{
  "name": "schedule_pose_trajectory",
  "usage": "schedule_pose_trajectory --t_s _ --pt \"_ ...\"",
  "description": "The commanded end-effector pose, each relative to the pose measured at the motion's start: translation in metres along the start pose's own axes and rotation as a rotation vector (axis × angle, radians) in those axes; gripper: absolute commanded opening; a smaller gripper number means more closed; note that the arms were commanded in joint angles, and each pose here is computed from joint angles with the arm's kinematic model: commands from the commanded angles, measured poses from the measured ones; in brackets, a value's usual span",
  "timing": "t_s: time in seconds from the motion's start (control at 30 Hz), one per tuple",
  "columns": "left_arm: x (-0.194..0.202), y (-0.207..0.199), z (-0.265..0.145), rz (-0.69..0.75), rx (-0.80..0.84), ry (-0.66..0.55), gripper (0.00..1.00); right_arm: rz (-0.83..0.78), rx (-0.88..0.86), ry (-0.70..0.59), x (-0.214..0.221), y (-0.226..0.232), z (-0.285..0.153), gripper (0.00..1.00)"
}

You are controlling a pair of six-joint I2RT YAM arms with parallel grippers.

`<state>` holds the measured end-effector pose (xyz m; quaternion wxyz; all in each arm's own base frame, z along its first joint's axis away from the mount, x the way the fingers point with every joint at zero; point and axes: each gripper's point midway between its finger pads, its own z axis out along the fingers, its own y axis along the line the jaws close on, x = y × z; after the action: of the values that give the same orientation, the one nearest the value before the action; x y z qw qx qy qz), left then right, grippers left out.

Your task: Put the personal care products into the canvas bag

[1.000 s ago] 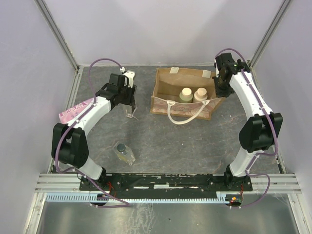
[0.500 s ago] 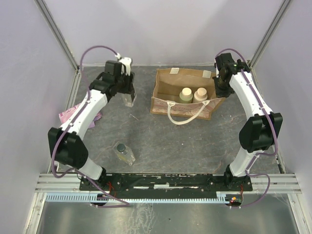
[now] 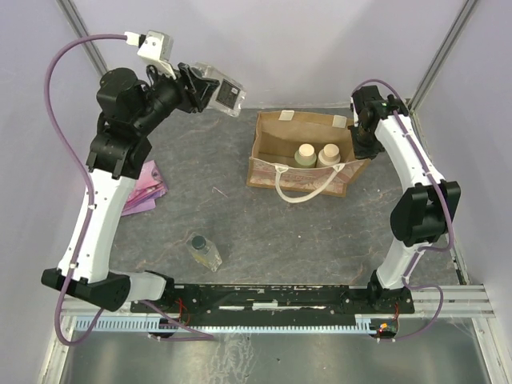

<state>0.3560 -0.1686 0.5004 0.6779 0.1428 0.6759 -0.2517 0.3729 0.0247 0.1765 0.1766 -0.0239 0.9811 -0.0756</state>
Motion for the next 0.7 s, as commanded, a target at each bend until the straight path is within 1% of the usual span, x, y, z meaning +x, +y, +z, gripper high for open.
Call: schedule_pose_trajectory --t_s 0.0,0.27,0.4,0.57,0.67 --pt "-0.055 -0.053 0.005 -0.06 0.24 -0.189 0.03 -0.02 -0.021 0.058 0.006 0.008 0.011 0.0" --pt "-0.011 -0.089 0.043 -0.103 0.331 -0.099 0.03 -0.025 -0.017 0.064 0.007 0.008 0.014 0.0" --pt "0.009 -0.099 0.06 -0.113 0.351 -0.065 0.03 -0.025 -0.012 0.069 0.007 0.006 0.015 0.0" --pt "0.043 -0.095 0.082 -0.089 0.309 -0.001 0.03 -0.028 -0.012 0.074 0.007 0.007 0.017 0.0" --pt "0.072 -0.092 0.098 -0.013 0.239 0.054 0.03 -0.028 -0.02 0.078 0.006 0.009 0.018 0.0"
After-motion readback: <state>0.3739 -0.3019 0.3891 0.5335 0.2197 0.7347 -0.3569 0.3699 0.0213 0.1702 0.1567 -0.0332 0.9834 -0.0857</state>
